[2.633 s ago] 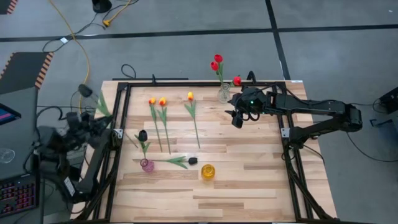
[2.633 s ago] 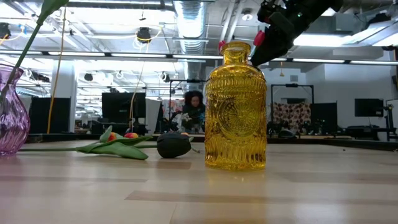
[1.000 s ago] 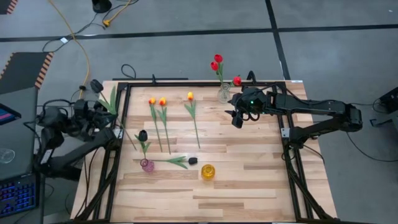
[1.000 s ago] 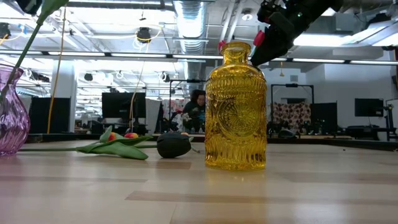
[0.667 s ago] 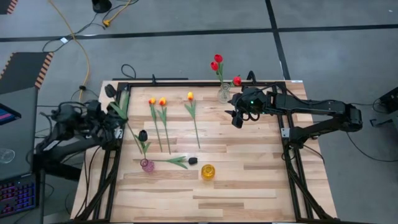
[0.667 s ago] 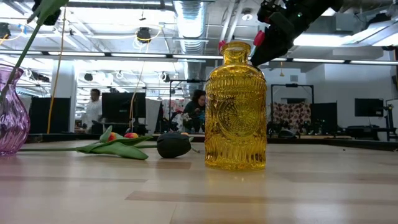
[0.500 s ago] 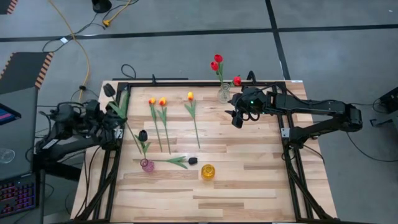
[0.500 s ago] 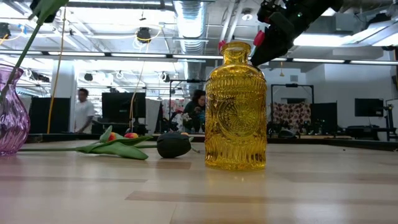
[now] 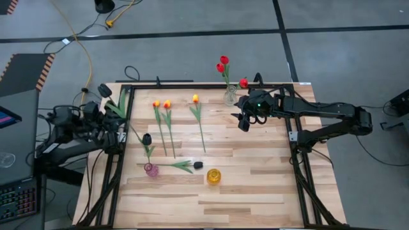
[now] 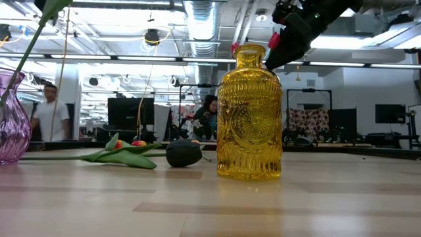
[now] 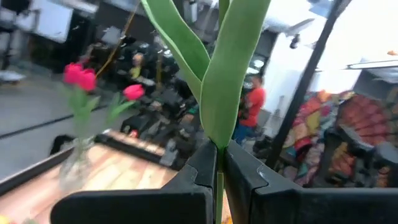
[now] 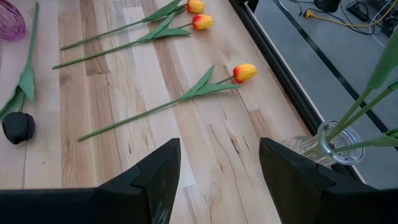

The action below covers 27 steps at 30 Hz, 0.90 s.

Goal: Sort flowers into vase by color
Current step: Put the top black flower into the purple vase

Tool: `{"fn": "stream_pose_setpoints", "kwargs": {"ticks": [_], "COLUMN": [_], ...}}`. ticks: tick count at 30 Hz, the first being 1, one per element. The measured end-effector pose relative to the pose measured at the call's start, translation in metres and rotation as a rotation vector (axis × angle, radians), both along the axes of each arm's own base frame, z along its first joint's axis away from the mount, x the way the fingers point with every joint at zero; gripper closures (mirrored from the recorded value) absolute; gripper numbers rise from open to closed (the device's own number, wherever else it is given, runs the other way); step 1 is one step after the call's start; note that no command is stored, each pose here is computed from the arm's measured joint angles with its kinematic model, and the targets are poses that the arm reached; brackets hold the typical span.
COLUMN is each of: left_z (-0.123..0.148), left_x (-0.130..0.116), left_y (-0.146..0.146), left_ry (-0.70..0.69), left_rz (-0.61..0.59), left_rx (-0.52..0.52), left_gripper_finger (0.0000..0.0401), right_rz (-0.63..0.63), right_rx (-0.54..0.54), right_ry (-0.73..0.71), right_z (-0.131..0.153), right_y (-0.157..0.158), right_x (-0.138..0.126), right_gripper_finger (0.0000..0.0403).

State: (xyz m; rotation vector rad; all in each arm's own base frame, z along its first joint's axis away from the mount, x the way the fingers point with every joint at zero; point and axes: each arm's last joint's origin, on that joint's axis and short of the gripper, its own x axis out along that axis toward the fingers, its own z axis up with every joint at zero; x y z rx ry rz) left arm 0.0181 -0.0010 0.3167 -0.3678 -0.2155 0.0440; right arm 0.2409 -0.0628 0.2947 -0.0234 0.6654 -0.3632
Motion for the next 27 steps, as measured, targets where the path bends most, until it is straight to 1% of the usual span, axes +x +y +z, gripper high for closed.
{"fn": "stream_pose_setpoints", "kwargs": {"ticks": [4, 13, 15, 21, 24, 27], "left_z": [-0.003, -0.003, -0.002, 0.017, 0.031, 0.037], "left_x": [0.007, 0.007, 0.006, -0.014, -0.028, -0.04], "left_y": [0.0, 0.0, 0.0, -0.003, -0.007, -0.009], "left_ry": [-0.045, -0.048, -0.041, -0.024, -0.047, -0.026], "left_rz": [-0.068, -0.075, -0.06, 0.048, 0.081, 0.109], "left_rx": [0.025, 0.004, 0.004, 0.047, 0.085, 0.083], "left_gripper_finger": [0.0401, 0.0401, 0.0401, 0.0401, 0.0401, 0.0401], "right_rz": [0.001, 0.0, 0.0, 0.0, 0.0, 0.0], "right_rx": [0.0, 0.0, 0.0, 0.0, 0.0, 0.0], "right_ry": [0.0, 0.0, 0.0, 0.0, 0.0, 0.0], "right_z": [0.0, 0.0, 0.0, 0.0, 0.0, 0.0], "right_y": [0.0, 0.0, 0.0, 0.0, 0.0, 0.0], "right_x": [0.0, 0.0, 0.0, 0.0, 0.0, 0.0], "right_gripper_finger": [0.0157, 0.0157, 0.0157, 0.0157, 0.0157, 0.0157]}}
